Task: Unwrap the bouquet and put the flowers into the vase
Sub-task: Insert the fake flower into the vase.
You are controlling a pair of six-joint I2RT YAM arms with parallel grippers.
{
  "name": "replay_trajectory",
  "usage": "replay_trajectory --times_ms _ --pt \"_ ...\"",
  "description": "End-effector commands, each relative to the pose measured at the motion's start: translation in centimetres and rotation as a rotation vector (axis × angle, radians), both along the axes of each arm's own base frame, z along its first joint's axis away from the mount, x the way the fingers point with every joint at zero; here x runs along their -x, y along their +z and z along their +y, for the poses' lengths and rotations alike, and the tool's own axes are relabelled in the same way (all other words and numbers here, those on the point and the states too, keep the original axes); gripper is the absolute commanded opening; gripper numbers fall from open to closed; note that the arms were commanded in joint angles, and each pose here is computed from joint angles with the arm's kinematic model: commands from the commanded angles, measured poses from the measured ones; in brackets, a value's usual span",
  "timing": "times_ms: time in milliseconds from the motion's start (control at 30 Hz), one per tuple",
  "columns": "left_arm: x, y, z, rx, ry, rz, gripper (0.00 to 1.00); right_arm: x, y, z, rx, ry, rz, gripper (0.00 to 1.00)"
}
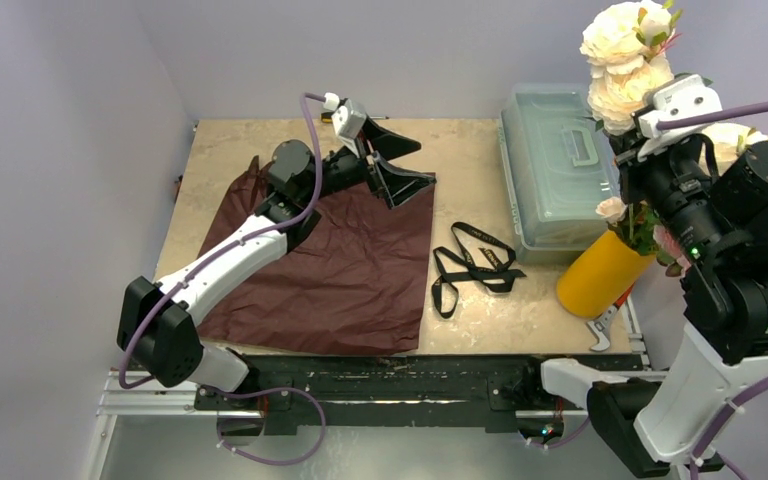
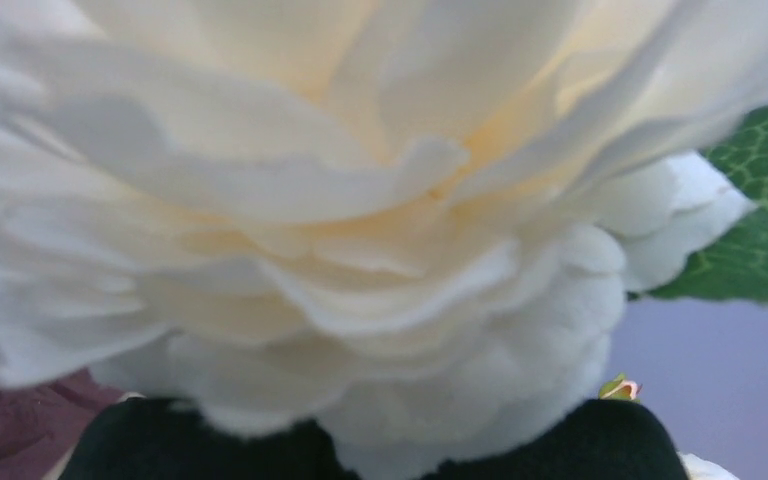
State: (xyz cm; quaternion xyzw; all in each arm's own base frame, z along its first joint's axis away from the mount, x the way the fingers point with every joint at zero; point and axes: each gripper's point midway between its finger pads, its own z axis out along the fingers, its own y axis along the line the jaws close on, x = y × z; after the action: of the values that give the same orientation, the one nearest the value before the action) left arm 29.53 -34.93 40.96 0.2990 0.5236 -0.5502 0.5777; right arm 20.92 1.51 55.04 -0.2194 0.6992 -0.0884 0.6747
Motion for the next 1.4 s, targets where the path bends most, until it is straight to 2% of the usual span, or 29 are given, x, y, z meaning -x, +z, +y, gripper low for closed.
replay_trajectory --times_ms 0,267,633,867,1233,1367 --pt "-0.2 1.4 0.3 0.031 0.005 -0.049 1.00 -1.7 0.3 -0.5 -0.030 -0.043 -0.029 0.00" --pt "-0.6 1.1 0.2 0.024 0.005 -0.039 1.00 -2.5 -2.8 -1.1 -0.044 -0.084 0.021 0.00" --pt "-1.1 0.7 -0.1 0.020 -0.004 -0.027 1.00 -2.6 -7.9 -2.3 0.044 -0.134 0.112 0.00" --pt "-1.5 0.4 -0.2 0.007 0.003 -0.017 1.00 -2.6 -10.0 -2.8 0.034 -0.167 0.141 0.00" --pt "-2.4 0.0 0.2 0.007 0.025 0.018 1.00 -3.7 -12.0 -3.8 0.016 -0.243 0.191 0.00" --pt "-2.4 -0.1 0.2 0.011 0.024 0.025 1.00 -3.6 -9.8 -4.1 -0.001 -0.260 0.120 0.00"
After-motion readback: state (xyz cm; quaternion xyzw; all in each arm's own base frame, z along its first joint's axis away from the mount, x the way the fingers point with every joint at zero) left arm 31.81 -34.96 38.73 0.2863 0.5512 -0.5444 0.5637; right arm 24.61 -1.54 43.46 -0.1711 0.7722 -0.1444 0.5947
